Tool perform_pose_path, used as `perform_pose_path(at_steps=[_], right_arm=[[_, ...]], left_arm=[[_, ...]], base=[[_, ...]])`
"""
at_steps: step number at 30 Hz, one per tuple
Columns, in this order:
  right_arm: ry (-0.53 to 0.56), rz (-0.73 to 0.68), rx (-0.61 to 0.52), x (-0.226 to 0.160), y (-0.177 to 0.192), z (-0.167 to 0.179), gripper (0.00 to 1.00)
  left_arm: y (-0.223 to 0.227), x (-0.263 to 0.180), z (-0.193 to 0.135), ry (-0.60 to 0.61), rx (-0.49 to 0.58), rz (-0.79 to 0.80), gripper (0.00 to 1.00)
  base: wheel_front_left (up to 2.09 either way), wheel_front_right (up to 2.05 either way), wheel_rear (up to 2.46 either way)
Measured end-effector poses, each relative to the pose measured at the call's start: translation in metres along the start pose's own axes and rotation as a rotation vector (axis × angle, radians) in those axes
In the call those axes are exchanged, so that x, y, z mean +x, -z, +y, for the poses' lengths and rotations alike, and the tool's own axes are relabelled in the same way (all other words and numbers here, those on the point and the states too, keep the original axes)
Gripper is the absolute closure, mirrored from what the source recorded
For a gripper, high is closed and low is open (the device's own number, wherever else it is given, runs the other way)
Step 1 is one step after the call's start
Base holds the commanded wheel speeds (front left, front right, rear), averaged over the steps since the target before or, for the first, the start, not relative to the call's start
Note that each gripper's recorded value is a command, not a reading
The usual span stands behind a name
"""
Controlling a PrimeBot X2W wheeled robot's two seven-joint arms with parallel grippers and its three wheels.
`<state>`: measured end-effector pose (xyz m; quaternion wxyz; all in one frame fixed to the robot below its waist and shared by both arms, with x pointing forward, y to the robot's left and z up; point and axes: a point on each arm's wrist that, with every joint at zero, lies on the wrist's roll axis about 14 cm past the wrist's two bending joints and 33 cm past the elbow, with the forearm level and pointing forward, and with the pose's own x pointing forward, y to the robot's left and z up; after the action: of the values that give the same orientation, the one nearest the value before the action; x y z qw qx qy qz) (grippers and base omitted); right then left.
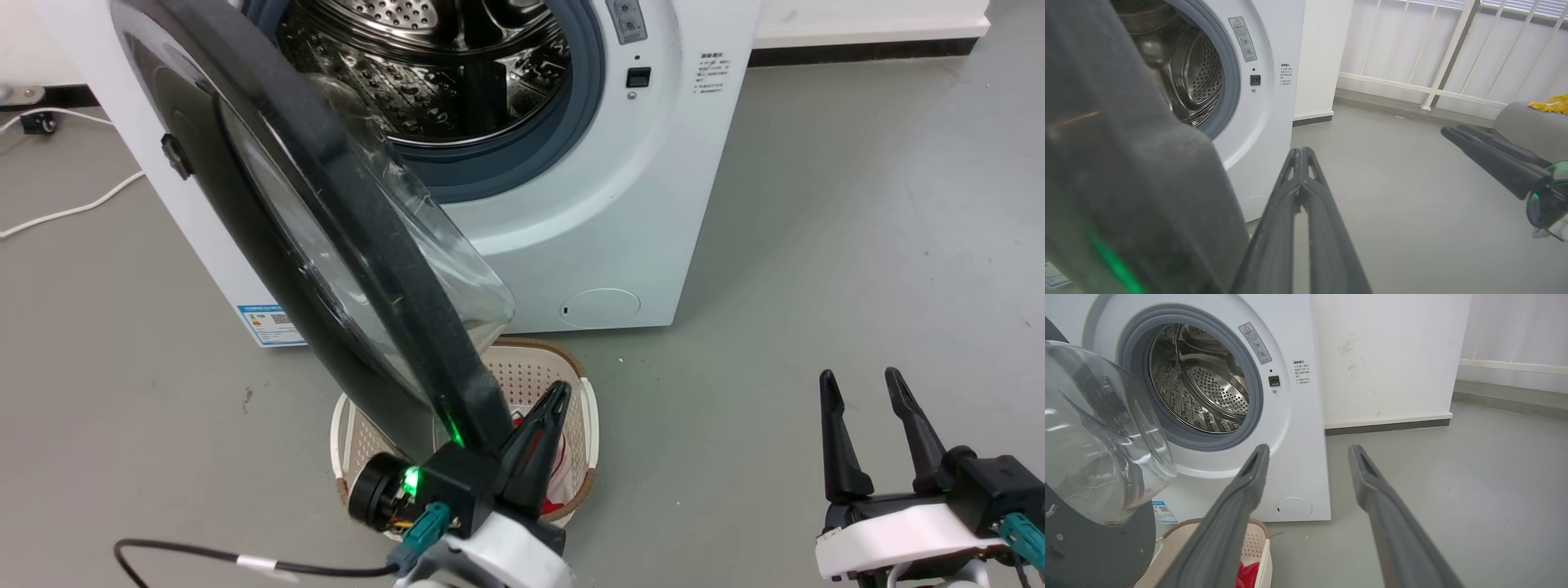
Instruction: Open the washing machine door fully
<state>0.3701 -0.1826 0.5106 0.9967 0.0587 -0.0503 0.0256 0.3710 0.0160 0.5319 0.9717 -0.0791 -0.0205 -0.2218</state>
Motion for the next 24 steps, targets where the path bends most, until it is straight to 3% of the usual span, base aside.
perform_pose_path(at_steps=[14,24], right_arm=[[-0.063,0.024,0.009,0.008,0.009,0.020,0.00],[-0.191,0.054,0.017,0.029,0.021,0.063,0.00]], left_arm=[[-0.012,-0.044,0.035,-0.151,0.038,-0.002,1.00],[-0.030,-0.077,0.067,-0.310,0.047,-0.054,1.00]], base=[[0.00,0.00,0.00],[0.00,0.00,0.00]])
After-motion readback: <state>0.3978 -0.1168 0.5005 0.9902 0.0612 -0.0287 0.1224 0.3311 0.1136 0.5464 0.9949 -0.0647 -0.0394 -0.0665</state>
